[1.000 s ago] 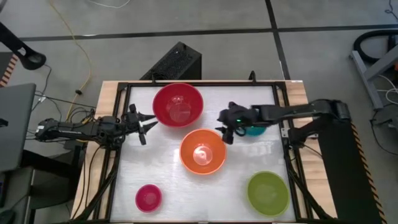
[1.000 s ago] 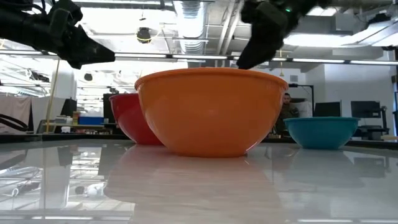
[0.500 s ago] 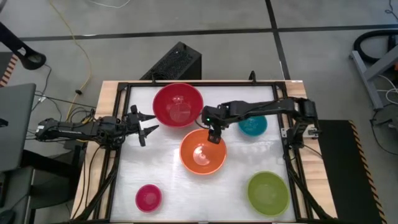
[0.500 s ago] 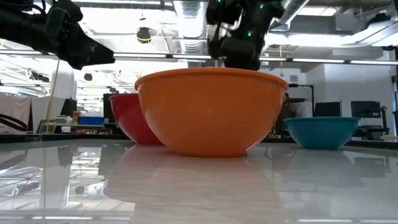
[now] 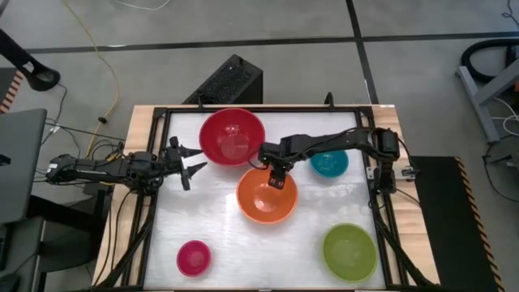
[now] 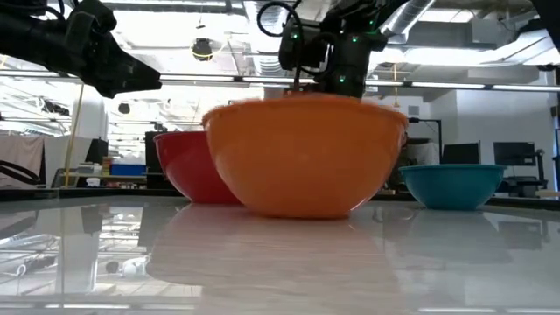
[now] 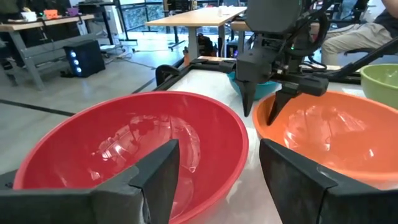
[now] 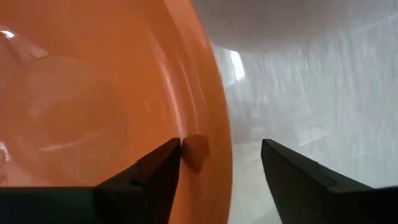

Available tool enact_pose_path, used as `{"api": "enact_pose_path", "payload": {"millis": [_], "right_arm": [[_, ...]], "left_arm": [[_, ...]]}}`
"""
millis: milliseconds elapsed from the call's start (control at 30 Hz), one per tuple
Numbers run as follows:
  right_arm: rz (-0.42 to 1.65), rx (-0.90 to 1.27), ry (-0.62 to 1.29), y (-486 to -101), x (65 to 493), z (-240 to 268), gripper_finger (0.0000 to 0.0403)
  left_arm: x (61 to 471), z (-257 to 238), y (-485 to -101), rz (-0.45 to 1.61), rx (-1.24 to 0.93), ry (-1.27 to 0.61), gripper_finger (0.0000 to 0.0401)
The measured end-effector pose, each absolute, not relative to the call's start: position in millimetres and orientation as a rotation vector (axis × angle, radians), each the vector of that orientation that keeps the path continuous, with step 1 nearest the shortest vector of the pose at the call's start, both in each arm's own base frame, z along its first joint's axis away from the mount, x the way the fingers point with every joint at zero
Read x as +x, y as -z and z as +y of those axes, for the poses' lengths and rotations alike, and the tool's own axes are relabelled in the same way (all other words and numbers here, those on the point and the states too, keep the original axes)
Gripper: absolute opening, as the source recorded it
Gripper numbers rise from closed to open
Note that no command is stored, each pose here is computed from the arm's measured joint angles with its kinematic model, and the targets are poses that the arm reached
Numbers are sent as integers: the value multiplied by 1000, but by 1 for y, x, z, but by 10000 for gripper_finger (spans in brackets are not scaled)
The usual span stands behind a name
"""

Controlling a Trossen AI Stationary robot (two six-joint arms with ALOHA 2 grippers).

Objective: Nest bowls inside each other
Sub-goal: Stack the orange bowl on top of the red bowl

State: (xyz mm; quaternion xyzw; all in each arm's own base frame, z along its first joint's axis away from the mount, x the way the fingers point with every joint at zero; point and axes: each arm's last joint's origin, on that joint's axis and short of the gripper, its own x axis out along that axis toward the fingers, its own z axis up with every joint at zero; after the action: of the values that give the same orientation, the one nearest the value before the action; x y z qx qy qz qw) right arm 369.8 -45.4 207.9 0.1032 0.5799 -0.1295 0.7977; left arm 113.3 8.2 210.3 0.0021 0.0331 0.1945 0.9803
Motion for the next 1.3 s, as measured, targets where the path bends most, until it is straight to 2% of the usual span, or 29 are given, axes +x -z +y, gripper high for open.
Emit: {"api": "enact_pose_path", "payload": {"millis": [133, 300, 333, 500, 633, 867, 1067, 1200, 1300], "right_arm": [[1246, 217, 275, -208, 370, -45, 168], [1237, 235, 222, -211, 370, -45, 38], [1221, 236, 203, -214, 370, -44, 23], [1142, 251, 145, -229, 368, -46, 18], [1011, 210, 128, -260, 360, -45, 16], [595, 196, 158, -314, 363, -63, 15], [255, 264, 293, -332, 383, -104, 15], [285, 334, 362, -325, 403, -138, 15], [453, 370, 404, -309, 417, -160, 15]], "left_arm": [[113, 9, -210, 66, 5, -409, 213], [113, 9, -210, 66, 6, -427, 213], [113, 9, -211, 65, 6, -427, 213], [113, 9, -210, 69, 7, -433, 213], [112, 10, -210, 77, 26, -468, 213], [110, 13, -207, 114, 45, -581, 213], [110, 14, -206, 118, 47, -610, 213], [110, 14, -207, 113, 45, -609, 213], [110, 14, -206, 115, 46, -606, 213]]}}
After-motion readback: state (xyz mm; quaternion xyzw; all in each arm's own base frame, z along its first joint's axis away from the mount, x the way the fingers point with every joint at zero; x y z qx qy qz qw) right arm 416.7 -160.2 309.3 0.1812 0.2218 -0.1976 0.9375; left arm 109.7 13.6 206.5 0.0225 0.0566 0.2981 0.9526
